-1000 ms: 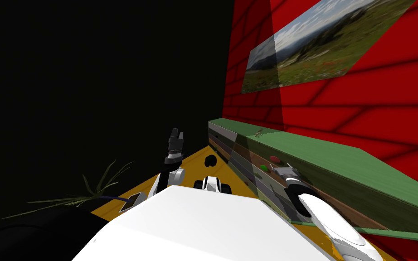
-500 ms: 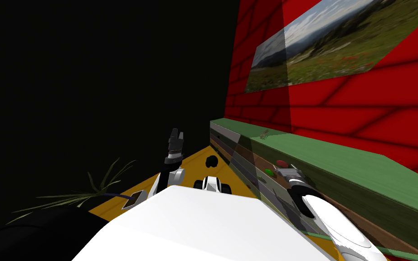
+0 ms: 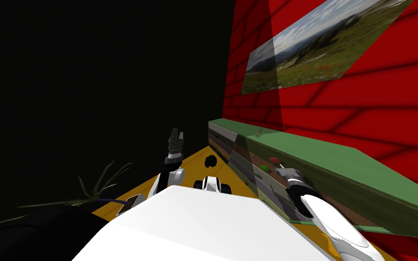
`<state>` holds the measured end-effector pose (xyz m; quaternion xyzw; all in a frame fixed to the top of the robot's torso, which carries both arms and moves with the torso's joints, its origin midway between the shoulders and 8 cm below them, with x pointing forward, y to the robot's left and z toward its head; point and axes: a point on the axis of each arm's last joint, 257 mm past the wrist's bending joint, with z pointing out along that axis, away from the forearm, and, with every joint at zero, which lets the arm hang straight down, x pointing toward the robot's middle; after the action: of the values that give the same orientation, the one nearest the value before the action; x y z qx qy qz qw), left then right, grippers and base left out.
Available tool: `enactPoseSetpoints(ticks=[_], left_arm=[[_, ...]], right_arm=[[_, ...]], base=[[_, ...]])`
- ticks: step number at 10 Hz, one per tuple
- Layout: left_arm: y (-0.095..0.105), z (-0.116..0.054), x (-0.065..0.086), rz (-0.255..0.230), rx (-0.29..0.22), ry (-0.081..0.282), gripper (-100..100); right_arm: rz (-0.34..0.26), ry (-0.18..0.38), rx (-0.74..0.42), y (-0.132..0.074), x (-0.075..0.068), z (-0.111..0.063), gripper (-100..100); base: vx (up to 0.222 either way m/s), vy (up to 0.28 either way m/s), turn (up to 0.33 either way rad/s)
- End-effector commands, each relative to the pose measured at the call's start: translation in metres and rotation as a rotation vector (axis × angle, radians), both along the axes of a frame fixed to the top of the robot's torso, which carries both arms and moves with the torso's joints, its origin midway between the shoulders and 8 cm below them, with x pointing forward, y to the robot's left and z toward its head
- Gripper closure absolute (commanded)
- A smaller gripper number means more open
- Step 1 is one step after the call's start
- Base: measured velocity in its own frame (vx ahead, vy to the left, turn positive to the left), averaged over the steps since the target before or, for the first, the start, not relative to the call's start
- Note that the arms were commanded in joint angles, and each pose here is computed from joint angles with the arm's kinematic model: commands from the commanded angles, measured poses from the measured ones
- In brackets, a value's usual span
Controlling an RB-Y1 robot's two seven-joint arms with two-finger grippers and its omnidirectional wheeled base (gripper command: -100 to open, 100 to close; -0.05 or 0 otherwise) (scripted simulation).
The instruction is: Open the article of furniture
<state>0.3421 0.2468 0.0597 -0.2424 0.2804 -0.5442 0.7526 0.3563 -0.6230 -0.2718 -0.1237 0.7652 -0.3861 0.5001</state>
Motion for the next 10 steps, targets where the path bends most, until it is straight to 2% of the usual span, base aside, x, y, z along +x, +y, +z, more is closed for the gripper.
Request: enactPoseSetpoints(ticks=[1, 7, 9, 10], left_arm=[[0.000, 0.000, 0.000, 0.000, 0.000, 0.000, 0], [0.000, 0.000, 0.000, 0.000, 0.000, 0.000, 0], [0.000, 0.000, 0.000, 0.000, 0.000, 0.000, 0], [0.000, 0.000, 0.000, 0.000, 0.000, 0.000, 0]], right_arm=[[-0.001, 0.031, -0.070, -0.005, -0.007, 0.004, -100], [-0.003, 0.075, -0.169, -0.013, -0.018, 0.011, -100], [-0.003, 0.075, -0.169, -0.013, -0.018, 0.011, -100], [-0.004, 0.105, -0.236, -0.017, -0.025, 0.016, -100]], base=[[0.049, 0.052, -0.027], [0.032, 0.033, -0.012], [0.017, 0.019, -0.006], [0.038, 0.047, -0.036]])
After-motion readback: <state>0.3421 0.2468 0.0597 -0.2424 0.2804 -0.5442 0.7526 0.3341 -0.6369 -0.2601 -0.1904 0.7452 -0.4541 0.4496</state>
